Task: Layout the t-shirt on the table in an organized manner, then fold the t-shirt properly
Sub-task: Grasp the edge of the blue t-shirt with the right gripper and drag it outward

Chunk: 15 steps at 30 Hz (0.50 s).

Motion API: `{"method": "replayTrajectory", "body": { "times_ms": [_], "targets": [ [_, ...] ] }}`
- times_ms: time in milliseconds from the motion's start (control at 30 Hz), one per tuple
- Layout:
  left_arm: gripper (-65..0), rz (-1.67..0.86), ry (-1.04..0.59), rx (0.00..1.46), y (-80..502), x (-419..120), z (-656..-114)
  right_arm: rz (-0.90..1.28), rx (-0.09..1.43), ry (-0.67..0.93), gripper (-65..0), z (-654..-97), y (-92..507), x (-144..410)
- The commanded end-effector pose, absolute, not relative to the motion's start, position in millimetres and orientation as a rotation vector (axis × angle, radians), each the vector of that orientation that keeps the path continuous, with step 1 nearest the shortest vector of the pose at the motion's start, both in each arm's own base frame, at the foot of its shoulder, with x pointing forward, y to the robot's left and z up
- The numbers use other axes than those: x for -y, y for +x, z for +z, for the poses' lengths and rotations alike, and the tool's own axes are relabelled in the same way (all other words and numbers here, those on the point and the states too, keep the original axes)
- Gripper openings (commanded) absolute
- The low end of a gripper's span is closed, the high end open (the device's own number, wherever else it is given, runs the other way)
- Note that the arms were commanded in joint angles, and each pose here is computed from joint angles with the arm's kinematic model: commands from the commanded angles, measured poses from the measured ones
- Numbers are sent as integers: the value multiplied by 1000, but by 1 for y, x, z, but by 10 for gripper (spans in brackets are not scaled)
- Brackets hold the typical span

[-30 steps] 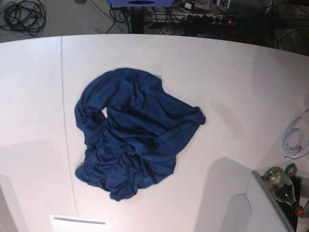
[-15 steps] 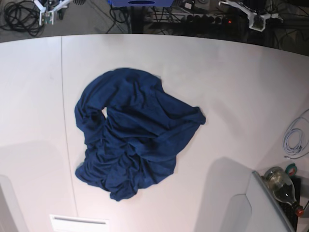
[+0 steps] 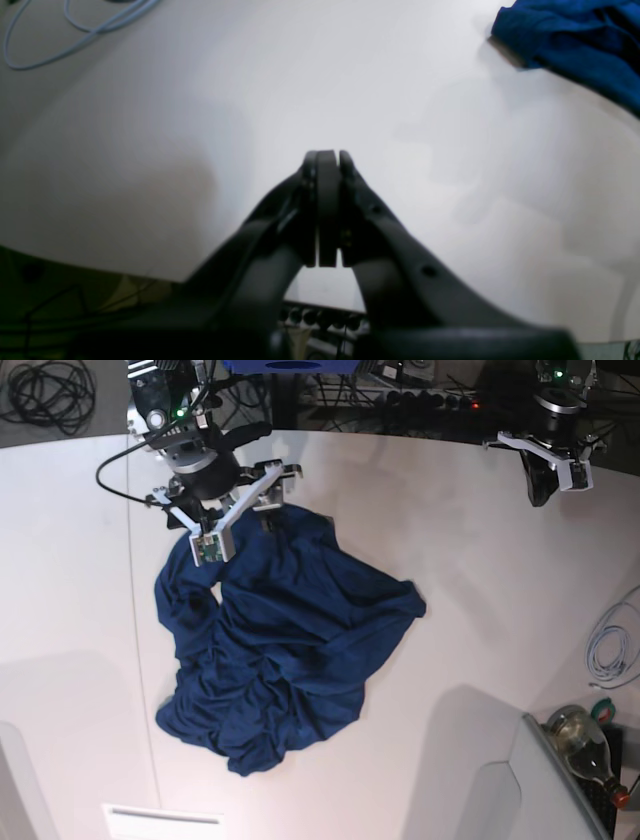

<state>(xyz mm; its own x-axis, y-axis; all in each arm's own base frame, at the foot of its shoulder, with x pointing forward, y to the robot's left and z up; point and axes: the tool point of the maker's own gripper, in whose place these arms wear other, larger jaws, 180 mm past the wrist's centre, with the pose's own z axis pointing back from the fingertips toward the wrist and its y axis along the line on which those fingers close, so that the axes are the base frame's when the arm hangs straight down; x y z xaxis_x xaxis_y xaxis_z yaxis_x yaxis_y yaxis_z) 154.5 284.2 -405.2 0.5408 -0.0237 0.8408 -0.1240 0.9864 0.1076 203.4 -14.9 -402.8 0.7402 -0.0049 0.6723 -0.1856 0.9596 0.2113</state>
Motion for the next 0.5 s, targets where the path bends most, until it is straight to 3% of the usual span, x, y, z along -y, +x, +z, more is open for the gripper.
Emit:
{"method": "replayTrajectory", "body": {
  "times_ms": [0, 67, 267, 467],
  "targets": [
    [-650, 57, 191, 1018, 155, -296, -397, 60, 735, 317, -183, -401, 205, 11],
    [-650, 82, 224, 1009, 150, -309, -399, -44, 713, 380, -159, -406, 211, 18],
    [-650, 306, 223, 1017, 142, -348, -400, -291, 694, 418, -218, -444, 210, 50],
    [-617, 271, 54, 1038, 146, -332, -401, -316, 647, 389, -224, -475, 206, 55]
  ]
}}
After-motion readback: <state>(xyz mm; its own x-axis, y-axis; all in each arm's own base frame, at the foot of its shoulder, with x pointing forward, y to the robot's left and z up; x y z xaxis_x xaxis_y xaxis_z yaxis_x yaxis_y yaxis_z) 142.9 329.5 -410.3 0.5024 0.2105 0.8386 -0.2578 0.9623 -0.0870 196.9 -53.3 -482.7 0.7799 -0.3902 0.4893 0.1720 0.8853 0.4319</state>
